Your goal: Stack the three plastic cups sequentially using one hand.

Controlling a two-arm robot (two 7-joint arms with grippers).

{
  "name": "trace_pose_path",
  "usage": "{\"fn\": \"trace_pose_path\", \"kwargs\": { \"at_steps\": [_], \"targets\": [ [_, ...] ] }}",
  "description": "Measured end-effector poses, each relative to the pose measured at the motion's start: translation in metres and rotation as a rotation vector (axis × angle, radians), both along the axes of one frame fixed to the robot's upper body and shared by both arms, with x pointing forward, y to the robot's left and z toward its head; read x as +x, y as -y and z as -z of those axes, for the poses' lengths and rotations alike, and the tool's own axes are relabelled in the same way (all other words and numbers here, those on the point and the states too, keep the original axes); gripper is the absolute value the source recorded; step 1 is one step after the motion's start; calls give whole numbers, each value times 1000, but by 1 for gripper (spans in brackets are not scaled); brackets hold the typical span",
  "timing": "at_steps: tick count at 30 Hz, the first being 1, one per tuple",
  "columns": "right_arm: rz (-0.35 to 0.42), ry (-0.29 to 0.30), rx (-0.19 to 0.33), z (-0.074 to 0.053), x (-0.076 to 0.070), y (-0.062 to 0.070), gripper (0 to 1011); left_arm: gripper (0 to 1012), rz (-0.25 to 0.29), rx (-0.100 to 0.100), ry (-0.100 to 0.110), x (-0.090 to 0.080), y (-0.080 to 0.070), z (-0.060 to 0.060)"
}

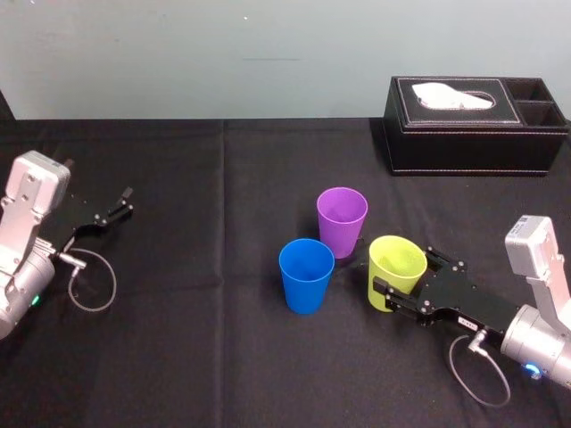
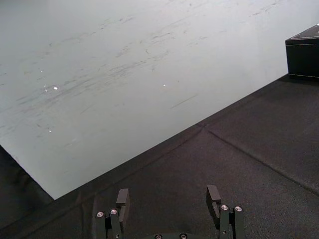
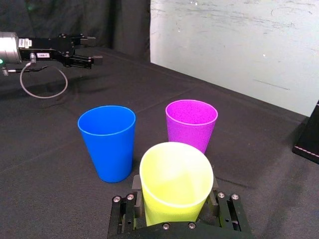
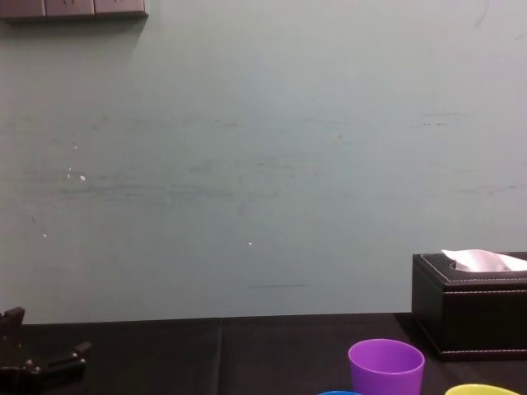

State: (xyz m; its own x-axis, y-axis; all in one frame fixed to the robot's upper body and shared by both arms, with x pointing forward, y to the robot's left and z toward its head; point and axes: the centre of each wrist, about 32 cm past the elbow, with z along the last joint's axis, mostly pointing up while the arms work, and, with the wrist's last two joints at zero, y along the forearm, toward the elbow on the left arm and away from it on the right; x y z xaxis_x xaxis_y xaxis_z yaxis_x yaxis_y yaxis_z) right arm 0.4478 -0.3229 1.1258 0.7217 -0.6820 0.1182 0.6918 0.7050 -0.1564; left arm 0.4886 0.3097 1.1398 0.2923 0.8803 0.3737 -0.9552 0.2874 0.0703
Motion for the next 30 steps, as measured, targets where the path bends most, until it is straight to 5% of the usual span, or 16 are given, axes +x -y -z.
{"fn": "trace_pose_path", "kwargs": {
  "at_steps": [20,30],
  "targets": [
    [-1,2,0,0,0,0,739,1011,0,0,0,0,0,0],
    [-37,69,9,-23,-5,-1,738,1011,0,0,0,0,0,0]
  ]
}}
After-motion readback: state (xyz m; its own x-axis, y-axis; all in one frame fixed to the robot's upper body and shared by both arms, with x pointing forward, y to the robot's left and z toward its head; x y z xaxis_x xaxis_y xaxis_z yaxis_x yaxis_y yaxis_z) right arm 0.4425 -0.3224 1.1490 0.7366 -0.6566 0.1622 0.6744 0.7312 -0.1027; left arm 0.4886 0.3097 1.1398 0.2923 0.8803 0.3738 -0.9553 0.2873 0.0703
